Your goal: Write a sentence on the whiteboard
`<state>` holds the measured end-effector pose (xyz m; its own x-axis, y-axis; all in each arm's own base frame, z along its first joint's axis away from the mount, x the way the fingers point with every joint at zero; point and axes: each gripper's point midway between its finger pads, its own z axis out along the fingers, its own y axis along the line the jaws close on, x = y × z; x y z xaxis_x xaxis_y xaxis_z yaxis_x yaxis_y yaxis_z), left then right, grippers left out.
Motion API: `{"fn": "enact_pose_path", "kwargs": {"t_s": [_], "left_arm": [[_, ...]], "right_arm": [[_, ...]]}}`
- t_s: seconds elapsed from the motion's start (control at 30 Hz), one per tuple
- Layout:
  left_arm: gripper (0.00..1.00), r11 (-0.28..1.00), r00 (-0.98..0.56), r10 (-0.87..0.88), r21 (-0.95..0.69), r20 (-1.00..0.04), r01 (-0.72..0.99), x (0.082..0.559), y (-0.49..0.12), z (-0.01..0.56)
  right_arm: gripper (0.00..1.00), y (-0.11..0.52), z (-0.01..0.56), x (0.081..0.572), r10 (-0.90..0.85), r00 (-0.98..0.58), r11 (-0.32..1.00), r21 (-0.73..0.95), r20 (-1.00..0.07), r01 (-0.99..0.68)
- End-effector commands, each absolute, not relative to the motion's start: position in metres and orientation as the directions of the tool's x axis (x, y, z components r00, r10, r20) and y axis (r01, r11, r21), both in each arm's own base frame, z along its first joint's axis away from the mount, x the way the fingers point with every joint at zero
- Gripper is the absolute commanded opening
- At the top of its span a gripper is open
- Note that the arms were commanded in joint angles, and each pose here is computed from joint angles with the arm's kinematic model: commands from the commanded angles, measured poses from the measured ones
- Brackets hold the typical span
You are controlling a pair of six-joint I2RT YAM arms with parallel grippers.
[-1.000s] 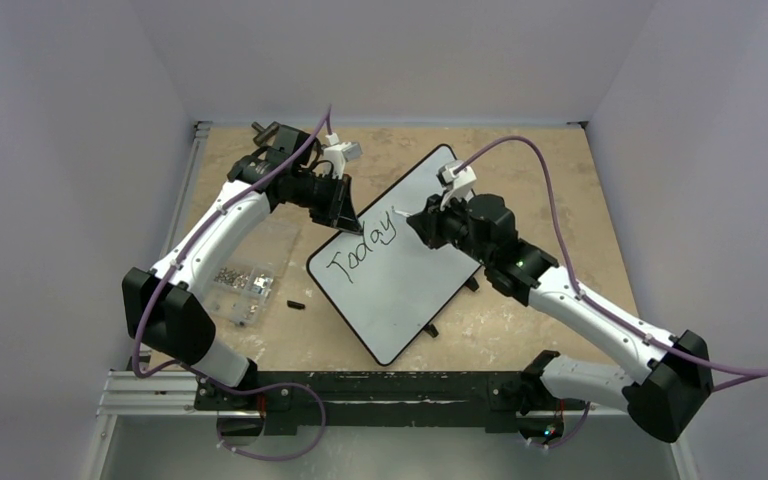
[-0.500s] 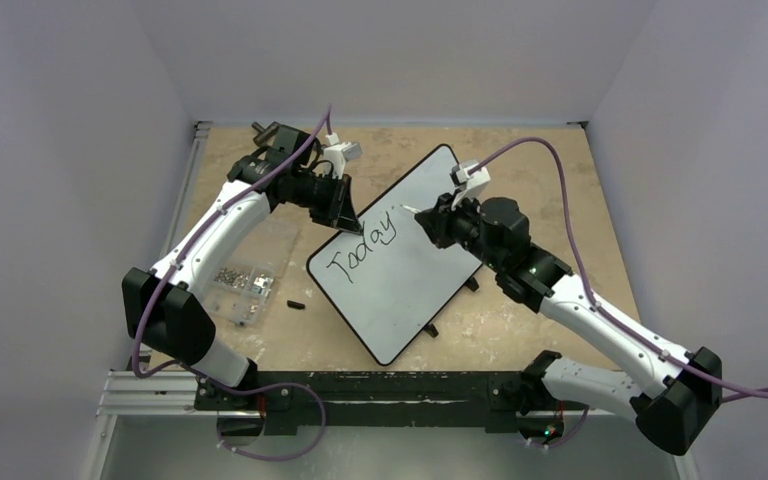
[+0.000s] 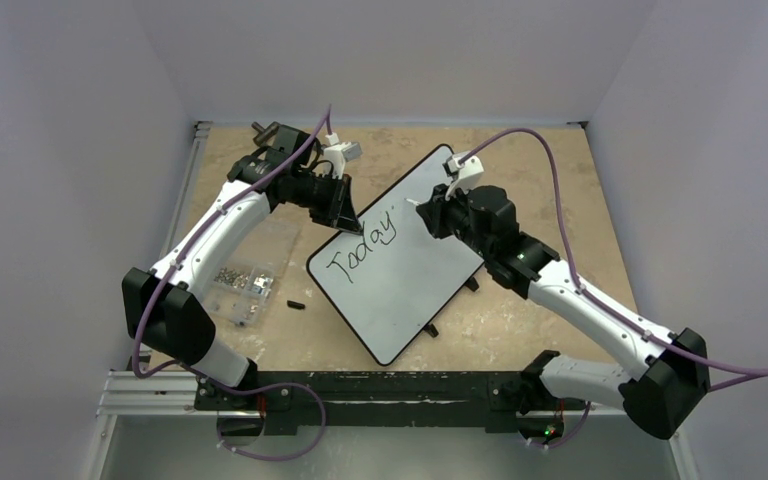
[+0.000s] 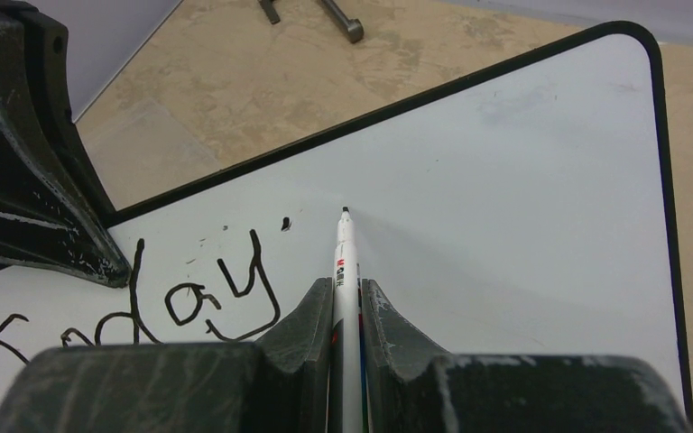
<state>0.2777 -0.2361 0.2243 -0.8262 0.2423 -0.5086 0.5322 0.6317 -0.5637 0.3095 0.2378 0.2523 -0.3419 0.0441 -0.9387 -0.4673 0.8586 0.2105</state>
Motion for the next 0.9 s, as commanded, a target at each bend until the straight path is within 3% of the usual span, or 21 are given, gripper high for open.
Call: {"fn": "enact_pose_path", "kwargs": {"t_s": [0.0, 0.87], "left_arm": [[0.00, 0.681, -0.765, 0.236, -0.459, -0.599, 0.570, 0.293, -0.224, 0.234], [0.00, 0.679, -0.763, 0.235, -0.460, -0.603, 0.572, 0.292, -0.224, 0.236]], "right_arm": [[0.00, 0.238, 0.285, 0.323, 0.082, -0.264, 0.863, 0.201, -0.961, -0.463], [0.00, 0.255, 0.259, 0.309, 0.047, -0.332, 0.794, 0.237, -0.942, -0.560]]}}
